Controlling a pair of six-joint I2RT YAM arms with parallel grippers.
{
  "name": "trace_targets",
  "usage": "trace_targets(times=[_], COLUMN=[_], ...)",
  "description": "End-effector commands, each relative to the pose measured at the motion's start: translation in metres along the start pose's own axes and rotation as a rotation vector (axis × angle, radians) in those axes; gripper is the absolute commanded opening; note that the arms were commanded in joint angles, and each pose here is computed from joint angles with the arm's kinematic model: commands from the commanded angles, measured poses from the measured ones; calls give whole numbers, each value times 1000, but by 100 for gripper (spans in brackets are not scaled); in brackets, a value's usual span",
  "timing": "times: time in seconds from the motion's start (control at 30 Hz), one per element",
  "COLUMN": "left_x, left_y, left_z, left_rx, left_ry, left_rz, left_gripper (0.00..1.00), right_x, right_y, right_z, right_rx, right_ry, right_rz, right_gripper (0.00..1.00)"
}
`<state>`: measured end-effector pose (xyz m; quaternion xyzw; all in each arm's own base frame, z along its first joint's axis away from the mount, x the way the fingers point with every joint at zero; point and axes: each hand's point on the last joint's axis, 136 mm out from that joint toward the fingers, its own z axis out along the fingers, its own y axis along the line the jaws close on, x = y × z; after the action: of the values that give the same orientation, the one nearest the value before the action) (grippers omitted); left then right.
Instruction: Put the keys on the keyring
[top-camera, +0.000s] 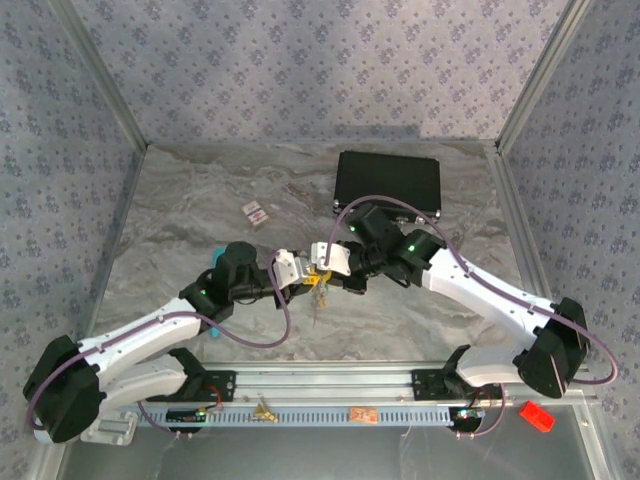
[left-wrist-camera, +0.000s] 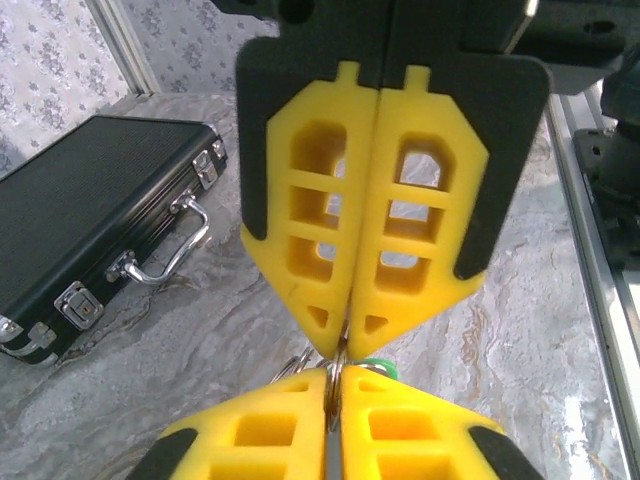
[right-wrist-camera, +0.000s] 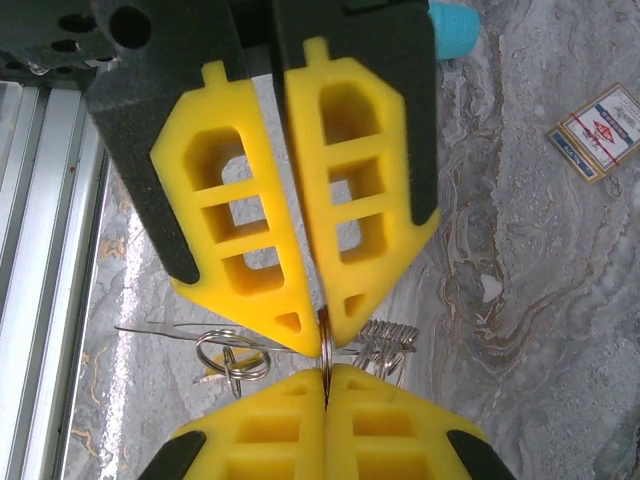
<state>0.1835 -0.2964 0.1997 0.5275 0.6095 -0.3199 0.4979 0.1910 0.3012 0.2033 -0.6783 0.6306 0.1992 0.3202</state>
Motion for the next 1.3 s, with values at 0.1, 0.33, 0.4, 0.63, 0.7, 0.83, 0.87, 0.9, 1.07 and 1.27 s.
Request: trace_targets(times=[0.1, 0.33, 0.4, 0.63, 0.7, 0.83, 0.87, 0.9, 1.07, 1.27], left_x=[-18, -27, -26, -26, -27, -27, -28, -28, -18, -6], left_y=[0, 3, 3, 1, 1, 1, 1, 2, 6, 5], left_z=[-1, -6, -6, -8, -8, -8, -9, -9, -6, -5], left_rx=[10, -34, -36, -33, -34, -36, -38, -40, -57, -40], left_ry=[-46, -170, -182, -205, -208, -209, -211, -210, -137, -30], left_rz=[32, 0, -6, -5, -3, -1, -1, -3, -11, -7], left_gripper=[0, 0, 0, 0, 0, 0, 0, 0, 16, 22], right_x=[-21, -10, -7, -1, 0, -1, -1, -2, -5, -2], right_y=[4, -5, -4, -4, -4, -4, -3, -3, -3, 3], right_z=[-14, -11, -8, 3, 4, 4, 3, 2, -4, -4], right_rx=[-13, 2, -11, -20, -26, -34, -37, -39, -36, -37], right_ry=[-115, -275, -286, -304, -304, -307, -306, -305, -279, -152], right_rz=[11, 134, 150, 172, 173, 172, 171, 167, 136, 50], right_gripper=[0, 30, 29, 27, 23, 5, 1, 0, 0, 0])
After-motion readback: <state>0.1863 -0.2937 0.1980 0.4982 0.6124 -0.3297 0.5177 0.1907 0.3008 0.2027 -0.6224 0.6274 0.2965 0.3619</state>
